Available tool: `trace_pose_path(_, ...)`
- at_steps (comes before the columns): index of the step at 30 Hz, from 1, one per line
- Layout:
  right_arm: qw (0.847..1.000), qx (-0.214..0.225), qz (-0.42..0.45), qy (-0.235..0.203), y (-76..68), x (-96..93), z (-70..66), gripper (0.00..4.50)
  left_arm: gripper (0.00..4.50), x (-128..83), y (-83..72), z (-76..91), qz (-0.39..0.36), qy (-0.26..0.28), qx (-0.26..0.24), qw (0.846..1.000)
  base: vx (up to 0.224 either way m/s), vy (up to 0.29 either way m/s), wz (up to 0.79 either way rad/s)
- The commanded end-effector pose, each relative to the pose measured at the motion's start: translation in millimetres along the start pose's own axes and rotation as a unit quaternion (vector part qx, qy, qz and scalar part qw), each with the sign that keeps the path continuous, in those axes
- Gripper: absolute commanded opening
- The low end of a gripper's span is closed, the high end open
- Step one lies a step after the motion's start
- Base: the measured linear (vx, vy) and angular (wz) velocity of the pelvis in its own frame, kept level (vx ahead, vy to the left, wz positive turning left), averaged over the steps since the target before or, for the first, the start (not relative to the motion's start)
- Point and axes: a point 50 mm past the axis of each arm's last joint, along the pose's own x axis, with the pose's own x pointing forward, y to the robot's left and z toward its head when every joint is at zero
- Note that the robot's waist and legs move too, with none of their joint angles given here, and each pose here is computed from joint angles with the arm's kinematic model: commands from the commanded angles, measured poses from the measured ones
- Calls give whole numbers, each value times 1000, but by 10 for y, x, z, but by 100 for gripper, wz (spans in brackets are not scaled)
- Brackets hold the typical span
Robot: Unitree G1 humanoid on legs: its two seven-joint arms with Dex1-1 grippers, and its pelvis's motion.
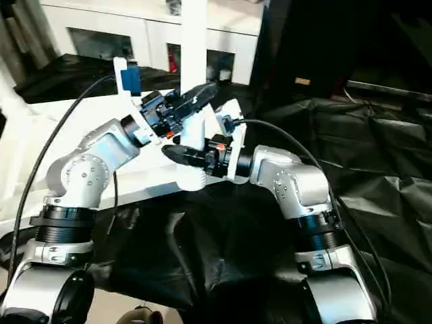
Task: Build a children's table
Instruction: Insert table leg to table base
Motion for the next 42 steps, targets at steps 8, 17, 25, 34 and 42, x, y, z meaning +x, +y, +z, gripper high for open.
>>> trace_pose_path(8,999,-15,-13,33,-129,-87,123,308,188,64,-87,-24,-50,31,28,998,0,0,0)
trace_pose_path(17,998,-6,21,58,-138,-146,145,308,188,85,-99,-29,-61,30,26,997,0,0,0)
trace_pose_path(25,997,8,32,72,-150,-190,118,308,188,83,-87,-26,-65,30,25,997,0,0,0)
trace_pose_path(34,996,17,44,71,-138,-194,110,308,188,92,-90,-28,-66,26,20,997,0,0,0)
trace_pose_path(42,996,26,47,68,-132,-180,87,241,188,108,-105,-28,-64,17,11,998,0,0,0)
